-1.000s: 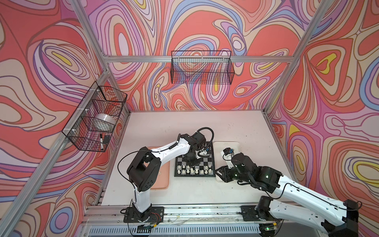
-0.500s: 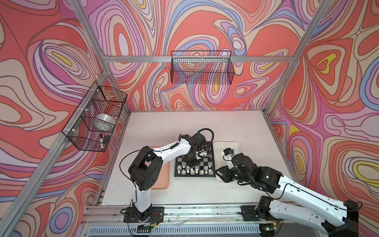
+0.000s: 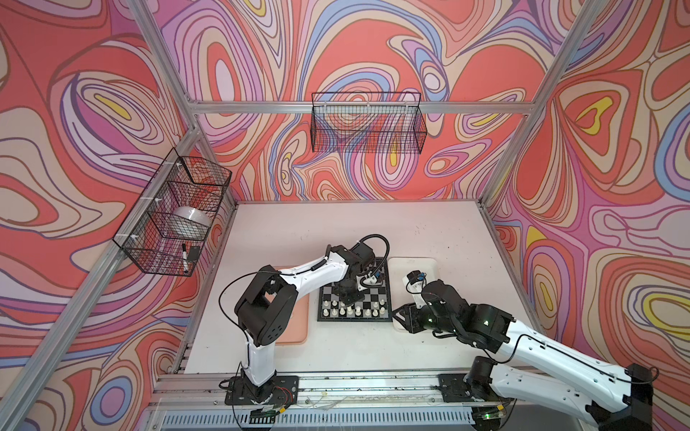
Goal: Set up the chess pieces on the board
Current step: 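Lower the white pawn onto a near-row square beside the white pawns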
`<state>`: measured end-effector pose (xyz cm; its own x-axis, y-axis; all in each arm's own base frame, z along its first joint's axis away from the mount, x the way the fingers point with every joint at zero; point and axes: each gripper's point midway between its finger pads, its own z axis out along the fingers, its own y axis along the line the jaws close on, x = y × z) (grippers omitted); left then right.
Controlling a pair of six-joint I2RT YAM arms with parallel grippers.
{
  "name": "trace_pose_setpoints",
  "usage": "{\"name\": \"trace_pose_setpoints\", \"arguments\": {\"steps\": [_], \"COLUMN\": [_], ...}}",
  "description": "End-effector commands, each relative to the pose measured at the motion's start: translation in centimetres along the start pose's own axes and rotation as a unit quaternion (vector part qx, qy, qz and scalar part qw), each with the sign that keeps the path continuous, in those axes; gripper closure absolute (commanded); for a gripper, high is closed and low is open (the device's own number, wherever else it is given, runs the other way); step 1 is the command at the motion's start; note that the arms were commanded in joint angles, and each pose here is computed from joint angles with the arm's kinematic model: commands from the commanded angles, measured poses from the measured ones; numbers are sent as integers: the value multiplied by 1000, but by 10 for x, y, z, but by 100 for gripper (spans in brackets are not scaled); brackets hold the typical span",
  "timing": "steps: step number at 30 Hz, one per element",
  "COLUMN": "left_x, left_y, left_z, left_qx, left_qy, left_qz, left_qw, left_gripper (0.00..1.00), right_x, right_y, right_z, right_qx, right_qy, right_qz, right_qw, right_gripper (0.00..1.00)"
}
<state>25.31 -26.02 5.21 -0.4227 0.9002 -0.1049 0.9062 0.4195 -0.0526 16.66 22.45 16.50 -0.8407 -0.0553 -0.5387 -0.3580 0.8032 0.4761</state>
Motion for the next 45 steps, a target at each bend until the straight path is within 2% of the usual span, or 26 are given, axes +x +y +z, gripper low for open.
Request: {"name": "trace_pose_setpoints", "arguments": {"steps": [1,29,45], "left_x": [5,4,-7], "left_y": [-5,-6,0], "left_z": [9,-3,-14], "left_qx": [11,5,-12], "left_qy": [15,6,-13], "left_qz": [7,13,13], "left_qw": [1000,1000,1000], "left_gripper": [90,78,74], "right_x": [0,0,-1], "right_y": [-4,-5,-5], "right_z": [-1,-2,-4], "right_qx": [7,7,8], "right_qy": [-6,-8,-11], "right_qz": [4,3,1], "right_qw": [1000,1000,1000], "right_gripper": [69,69,69]}}
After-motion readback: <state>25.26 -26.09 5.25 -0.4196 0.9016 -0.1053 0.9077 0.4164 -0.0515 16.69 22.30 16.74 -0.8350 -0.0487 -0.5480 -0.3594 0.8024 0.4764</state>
